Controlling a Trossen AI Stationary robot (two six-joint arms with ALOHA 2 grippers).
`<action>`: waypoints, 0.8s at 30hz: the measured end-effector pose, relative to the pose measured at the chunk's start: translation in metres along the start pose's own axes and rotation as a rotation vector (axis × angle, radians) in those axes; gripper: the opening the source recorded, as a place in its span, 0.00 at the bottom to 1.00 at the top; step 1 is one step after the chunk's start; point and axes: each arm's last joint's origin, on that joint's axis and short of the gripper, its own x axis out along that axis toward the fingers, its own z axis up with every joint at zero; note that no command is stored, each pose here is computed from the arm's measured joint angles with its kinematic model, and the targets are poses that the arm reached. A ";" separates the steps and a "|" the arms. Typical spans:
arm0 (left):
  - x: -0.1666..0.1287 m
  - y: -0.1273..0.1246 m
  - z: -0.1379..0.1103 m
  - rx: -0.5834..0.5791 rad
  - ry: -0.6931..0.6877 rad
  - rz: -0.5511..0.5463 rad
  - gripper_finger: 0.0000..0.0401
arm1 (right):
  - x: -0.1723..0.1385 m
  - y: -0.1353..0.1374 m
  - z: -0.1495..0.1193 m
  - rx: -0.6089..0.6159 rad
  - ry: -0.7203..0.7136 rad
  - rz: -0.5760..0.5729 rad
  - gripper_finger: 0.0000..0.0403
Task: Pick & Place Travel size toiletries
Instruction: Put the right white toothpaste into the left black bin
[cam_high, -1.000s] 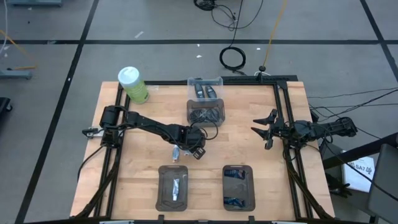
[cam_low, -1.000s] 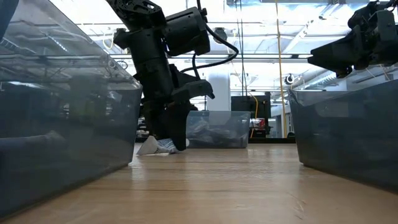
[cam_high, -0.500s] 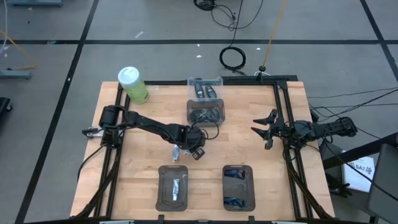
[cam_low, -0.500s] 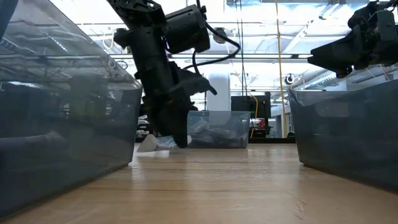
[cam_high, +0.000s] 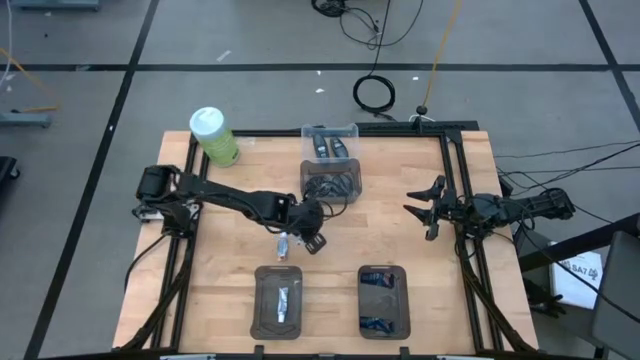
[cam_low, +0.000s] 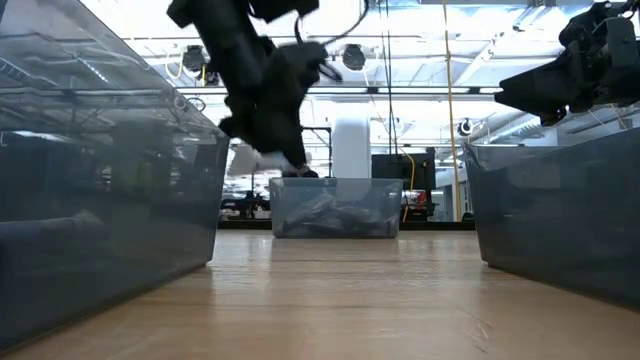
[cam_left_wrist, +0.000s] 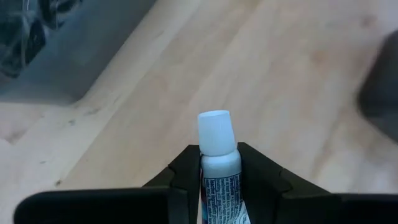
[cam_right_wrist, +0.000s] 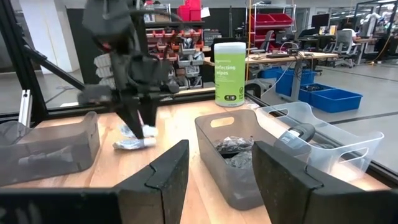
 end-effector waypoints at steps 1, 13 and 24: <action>-0.008 -0.001 0.000 0.004 -0.010 -0.012 0.22 | 0.000 0.000 0.000 0.000 0.001 0.001 0.41; -0.085 -0.021 -0.012 0.066 -0.099 -0.169 0.22 | 0.000 0.000 0.000 0.000 0.001 0.000 0.41; -0.113 -0.044 -0.039 0.206 -0.093 -0.288 0.22 | 0.000 0.000 0.000 0.000 0.001 -0.001 0.41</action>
